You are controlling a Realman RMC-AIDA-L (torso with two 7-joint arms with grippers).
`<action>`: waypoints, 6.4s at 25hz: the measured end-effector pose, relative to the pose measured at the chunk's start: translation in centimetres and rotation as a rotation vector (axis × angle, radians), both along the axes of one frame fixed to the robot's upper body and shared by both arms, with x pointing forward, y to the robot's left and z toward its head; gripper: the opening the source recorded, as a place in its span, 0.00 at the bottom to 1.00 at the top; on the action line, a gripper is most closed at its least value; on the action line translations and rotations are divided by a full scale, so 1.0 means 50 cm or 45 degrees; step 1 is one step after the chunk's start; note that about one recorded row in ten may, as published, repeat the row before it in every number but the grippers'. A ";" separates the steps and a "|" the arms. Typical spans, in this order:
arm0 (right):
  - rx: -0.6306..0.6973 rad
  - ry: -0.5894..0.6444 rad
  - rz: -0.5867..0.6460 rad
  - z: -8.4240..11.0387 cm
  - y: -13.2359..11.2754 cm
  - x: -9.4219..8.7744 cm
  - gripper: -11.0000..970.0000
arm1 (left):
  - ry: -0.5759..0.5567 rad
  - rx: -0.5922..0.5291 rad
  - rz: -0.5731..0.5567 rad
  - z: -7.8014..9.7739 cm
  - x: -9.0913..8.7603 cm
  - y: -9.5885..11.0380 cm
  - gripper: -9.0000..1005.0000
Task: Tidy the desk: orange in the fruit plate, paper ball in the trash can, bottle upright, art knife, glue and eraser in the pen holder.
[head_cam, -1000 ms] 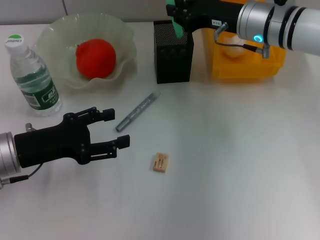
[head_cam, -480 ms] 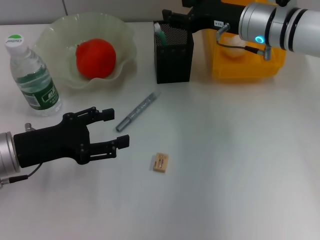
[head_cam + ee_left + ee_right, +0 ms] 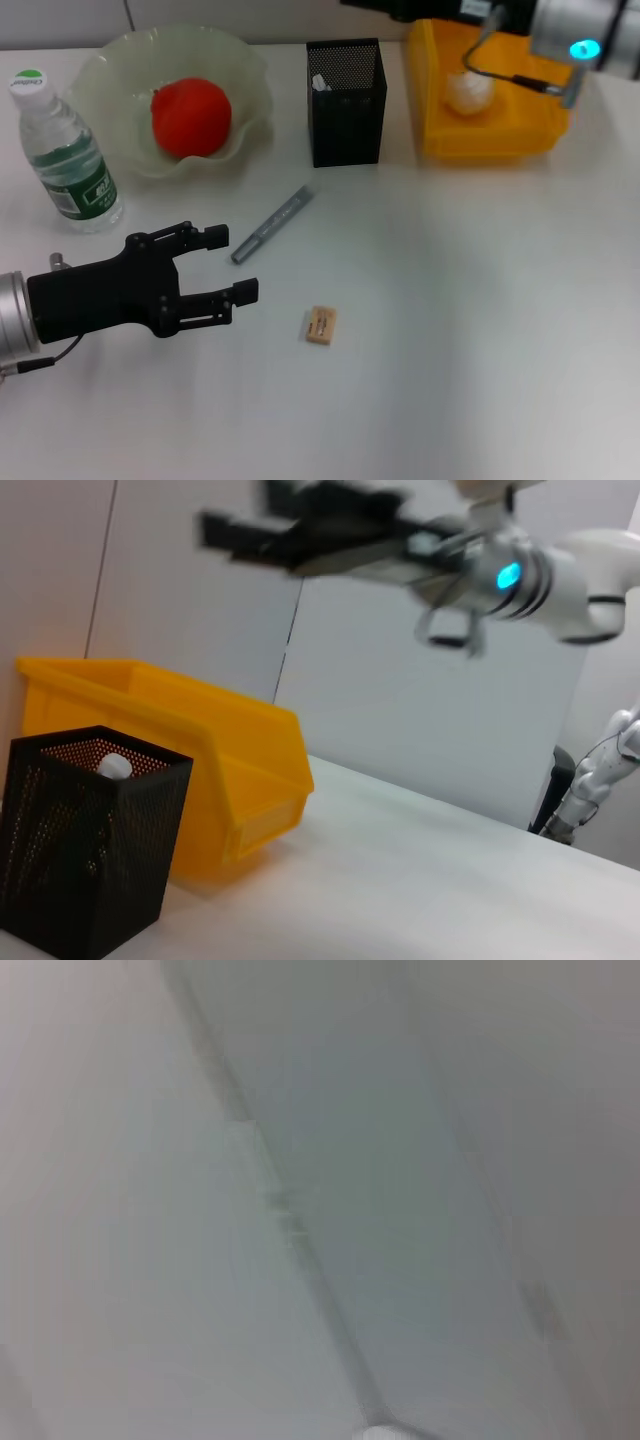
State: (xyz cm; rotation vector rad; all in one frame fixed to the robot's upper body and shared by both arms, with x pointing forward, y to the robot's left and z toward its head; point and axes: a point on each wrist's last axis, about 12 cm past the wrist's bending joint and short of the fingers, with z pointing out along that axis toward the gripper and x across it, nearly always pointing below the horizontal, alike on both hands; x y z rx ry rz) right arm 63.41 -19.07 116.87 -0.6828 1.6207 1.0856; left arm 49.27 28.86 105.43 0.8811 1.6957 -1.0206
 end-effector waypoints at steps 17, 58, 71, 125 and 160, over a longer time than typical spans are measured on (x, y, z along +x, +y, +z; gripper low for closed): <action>-1.101 0.355 0.634 0.037 0.170 -0.049 0.72 | -0.008 0.050 0.032 -0.004 -0.025 0.050 0.80; -1.556 -0.034 0.840 -0.094 0.293 -0.121 0.71 | 0.004 0.048 0.038 -0.012 -0.030 0.042 0.79; -1.572 -0.050 0.843 -0.105 0.294 -0.125 0.50 | 0.008 0.040 0.039 -0.011 -0.030 0.042 0.79; -1.256 0.031 -0.146 0.082 0.179 0.096 0.62 | 0.005 0.006 0.019 -0.004 -0.025 0.032 0.78; -0.233 -0.145 0.118 -0.138 -0.175 -0.168 0.77 | 0.010 -0.047 -0.014 0.021 0.021 -0.008 0.77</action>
